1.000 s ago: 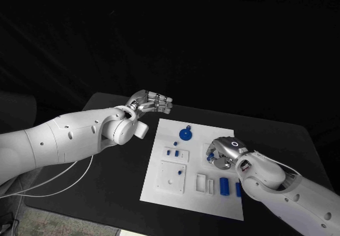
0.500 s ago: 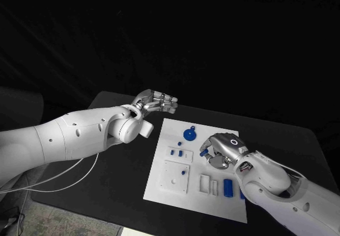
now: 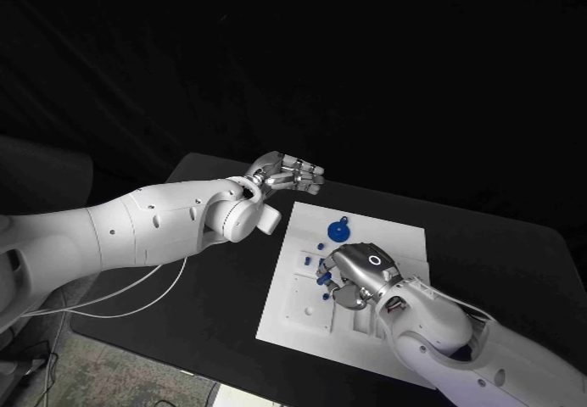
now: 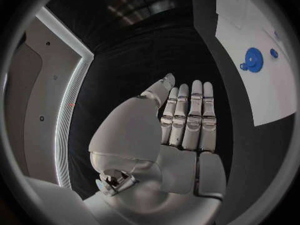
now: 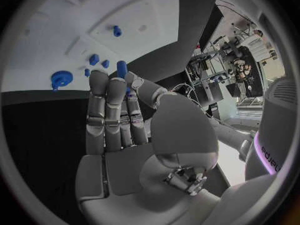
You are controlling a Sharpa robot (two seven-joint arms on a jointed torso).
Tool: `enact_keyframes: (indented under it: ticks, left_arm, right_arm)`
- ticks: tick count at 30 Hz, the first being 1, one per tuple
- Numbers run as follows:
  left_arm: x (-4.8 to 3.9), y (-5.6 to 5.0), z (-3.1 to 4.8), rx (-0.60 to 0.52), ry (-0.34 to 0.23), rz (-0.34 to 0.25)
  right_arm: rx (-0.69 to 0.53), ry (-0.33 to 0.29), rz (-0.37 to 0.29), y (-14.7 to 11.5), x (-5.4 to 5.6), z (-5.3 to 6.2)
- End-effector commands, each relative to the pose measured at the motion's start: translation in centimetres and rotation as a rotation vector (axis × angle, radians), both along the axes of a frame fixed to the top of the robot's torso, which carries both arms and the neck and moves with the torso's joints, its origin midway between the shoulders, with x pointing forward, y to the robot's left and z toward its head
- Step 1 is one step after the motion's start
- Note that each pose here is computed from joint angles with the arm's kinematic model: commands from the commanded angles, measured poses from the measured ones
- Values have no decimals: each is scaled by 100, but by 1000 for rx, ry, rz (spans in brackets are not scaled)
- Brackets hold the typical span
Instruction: Assemble the parts on the task board
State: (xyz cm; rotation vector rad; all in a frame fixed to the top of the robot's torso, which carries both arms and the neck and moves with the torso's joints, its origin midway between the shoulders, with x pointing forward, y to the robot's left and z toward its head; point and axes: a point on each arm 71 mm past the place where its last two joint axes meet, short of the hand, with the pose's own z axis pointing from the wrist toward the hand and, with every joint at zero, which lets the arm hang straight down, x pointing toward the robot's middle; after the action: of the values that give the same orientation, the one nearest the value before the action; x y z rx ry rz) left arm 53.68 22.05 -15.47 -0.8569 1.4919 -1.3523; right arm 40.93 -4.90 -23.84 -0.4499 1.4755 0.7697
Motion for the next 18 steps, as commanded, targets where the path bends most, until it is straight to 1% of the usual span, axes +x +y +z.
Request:
enact_keyframes:
  ticks: [1, 4, 11, 18]
  left_arm:
    - [1, -43, 11, -10, -1, -20]
    - [4, -64, 10, -11, 0, -23]
    - [11, -89, 10, -12, 0, -28]
    - [13, -102, 9, -12, 0, -31]
  right_arm:
    - [-30, -1, 41, 77, -52, -66]
    - [-32, 17, 60, 156, -106, -140]
    - [-43, 44, 90, 276, -190, -262]
    - [-69, 70, 95, 318, -213, -396]
